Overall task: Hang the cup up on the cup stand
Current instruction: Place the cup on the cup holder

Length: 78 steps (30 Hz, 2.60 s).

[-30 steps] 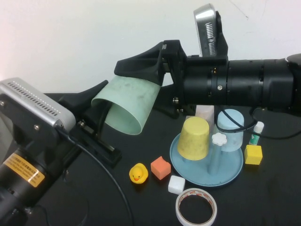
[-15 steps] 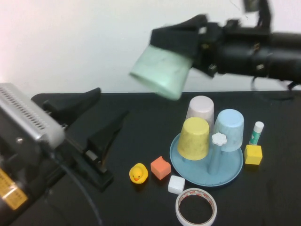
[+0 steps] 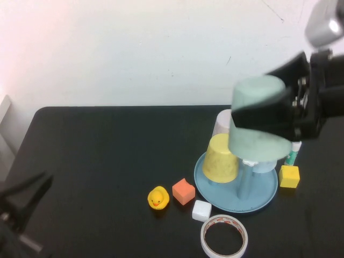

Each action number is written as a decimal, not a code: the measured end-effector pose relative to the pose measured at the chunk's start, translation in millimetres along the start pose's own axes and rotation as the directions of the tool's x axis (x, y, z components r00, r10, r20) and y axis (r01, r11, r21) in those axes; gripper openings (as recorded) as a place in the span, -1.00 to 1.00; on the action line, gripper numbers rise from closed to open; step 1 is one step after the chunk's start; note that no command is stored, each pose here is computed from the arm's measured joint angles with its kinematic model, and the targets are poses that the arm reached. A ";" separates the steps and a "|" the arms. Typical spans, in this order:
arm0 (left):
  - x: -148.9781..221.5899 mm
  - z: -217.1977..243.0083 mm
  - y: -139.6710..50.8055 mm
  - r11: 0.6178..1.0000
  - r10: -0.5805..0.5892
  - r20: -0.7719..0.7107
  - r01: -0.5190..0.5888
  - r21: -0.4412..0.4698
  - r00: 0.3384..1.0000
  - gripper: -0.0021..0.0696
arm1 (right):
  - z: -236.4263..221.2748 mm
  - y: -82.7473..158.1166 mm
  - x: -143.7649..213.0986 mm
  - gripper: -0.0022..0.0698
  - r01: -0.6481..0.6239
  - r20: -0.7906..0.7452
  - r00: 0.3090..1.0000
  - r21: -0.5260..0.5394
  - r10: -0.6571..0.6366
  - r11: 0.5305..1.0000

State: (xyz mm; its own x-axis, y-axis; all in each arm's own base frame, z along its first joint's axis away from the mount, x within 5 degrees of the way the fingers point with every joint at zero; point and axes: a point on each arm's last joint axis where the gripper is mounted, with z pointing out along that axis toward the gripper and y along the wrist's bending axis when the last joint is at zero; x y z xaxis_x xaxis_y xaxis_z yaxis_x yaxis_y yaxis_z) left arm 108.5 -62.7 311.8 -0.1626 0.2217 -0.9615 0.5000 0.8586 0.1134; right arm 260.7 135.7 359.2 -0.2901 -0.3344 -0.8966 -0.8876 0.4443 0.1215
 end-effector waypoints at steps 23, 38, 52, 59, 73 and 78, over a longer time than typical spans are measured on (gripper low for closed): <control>15.3 -19.2 4.3 0.998 -0.057 -0.135 0.052 -0.040 0.989 -0.94 | 51.5 -54.7 96.9 0.72 0.085 -0.025 0.996 0.325 -0.081 0.942; 15.3 -19.2 4.3 0.998 -0.057 -0.135 0.052 -0.040 0.989 -0.94 | 75.8 -68.5 114.6 0.71 0.122 -0.075 0.992 0.257 -0.106 0.959; 17.0 -19.5 4.6 0.998 -0.054 -0.154 0.048 -0.044 0.987 -0.94 | 95.2 -80.3 135.0 0.71 0.102 -0.121 0.990 0.219 -0.077 0.970; 22.2 -20.5 5.4 0.997 -0.057 -0.210 0.046 -0.056 0.976 -0.94 | 95.8 -82.2 137.4 0.76 0.057 -0.120 0.992 0.231 -0.030 0.971; 32.1 -63.8 -0.2 0.993 -0.104 -0.187 0.111 0.025 0.977 -0.94 | 81.1 -90.5 133.5 0.87 -0.106 -0.065 0.989 0.292 0.130 0.951; 44.8 -91.5 -0.8 0.990 -0.130 -0.103 0.135 0.044 0.986 -0.94 | 59.5 -69.7 104.7 -0.08 -0.098 -0.015 0.994 0.223 0.104 0.970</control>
State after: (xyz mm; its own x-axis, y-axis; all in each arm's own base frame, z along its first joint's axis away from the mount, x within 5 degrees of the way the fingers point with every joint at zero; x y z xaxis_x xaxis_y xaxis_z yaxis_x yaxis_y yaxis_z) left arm 23.0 -11.1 291.5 -0.3126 0.1547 -0.9372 0.5103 0.8595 -0.0283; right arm 313.4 119.3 231.5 -0.3862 -0.2988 -0.8727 -0.7528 0.6488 0.1110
